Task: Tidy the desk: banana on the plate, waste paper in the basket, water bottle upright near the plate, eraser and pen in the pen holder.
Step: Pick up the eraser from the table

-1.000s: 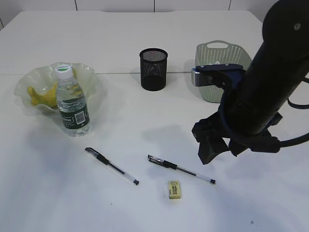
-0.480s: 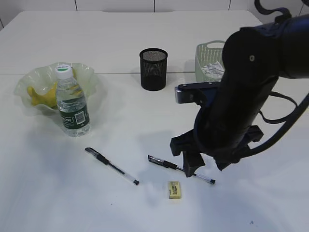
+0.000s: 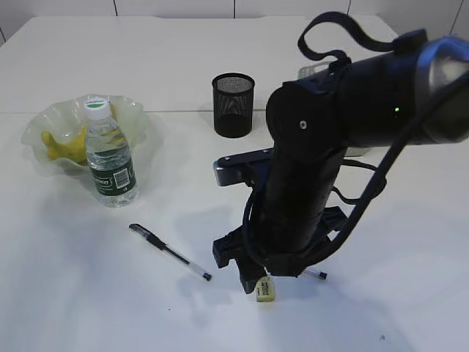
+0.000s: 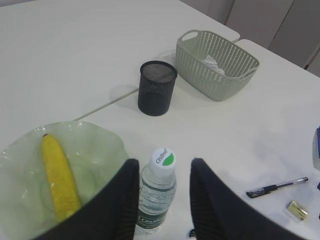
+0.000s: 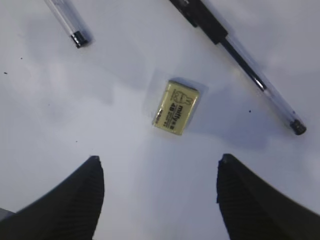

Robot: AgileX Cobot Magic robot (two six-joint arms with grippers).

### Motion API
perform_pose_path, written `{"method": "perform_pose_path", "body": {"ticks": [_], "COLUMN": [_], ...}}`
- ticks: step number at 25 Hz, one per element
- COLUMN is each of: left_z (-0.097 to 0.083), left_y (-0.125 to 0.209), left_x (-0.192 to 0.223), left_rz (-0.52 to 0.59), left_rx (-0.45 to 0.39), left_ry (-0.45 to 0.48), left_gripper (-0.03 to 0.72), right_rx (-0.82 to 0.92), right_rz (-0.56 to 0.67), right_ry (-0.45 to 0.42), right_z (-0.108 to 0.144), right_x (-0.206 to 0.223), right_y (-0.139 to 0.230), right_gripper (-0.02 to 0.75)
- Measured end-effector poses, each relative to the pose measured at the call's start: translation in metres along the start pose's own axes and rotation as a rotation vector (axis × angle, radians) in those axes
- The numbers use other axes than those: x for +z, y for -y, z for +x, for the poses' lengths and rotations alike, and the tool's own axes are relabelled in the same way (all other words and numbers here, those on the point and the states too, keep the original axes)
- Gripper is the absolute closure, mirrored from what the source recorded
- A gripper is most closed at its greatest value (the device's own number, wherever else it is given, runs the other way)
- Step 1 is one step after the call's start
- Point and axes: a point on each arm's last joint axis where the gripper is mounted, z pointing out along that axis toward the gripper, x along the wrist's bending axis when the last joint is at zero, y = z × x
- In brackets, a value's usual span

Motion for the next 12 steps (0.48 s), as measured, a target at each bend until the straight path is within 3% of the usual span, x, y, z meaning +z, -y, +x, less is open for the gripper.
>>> {"method": "perform_pose_path", "body": {"ticks": [12], "left_z": [0.0], "left_y": [0.0], "left_x": [0.0], "left_rz": [0.0], "left_rx": [0.0], "left_ry": [0.0], "left_gripper": [0.455], "right_rx": [-0.004], "right_rz": [0.093], "right_ry": [0.077], "right_z": [-0.003], "right_x": [0.04], "right_y": [-0.005], "right_gripper": [0.22]}}
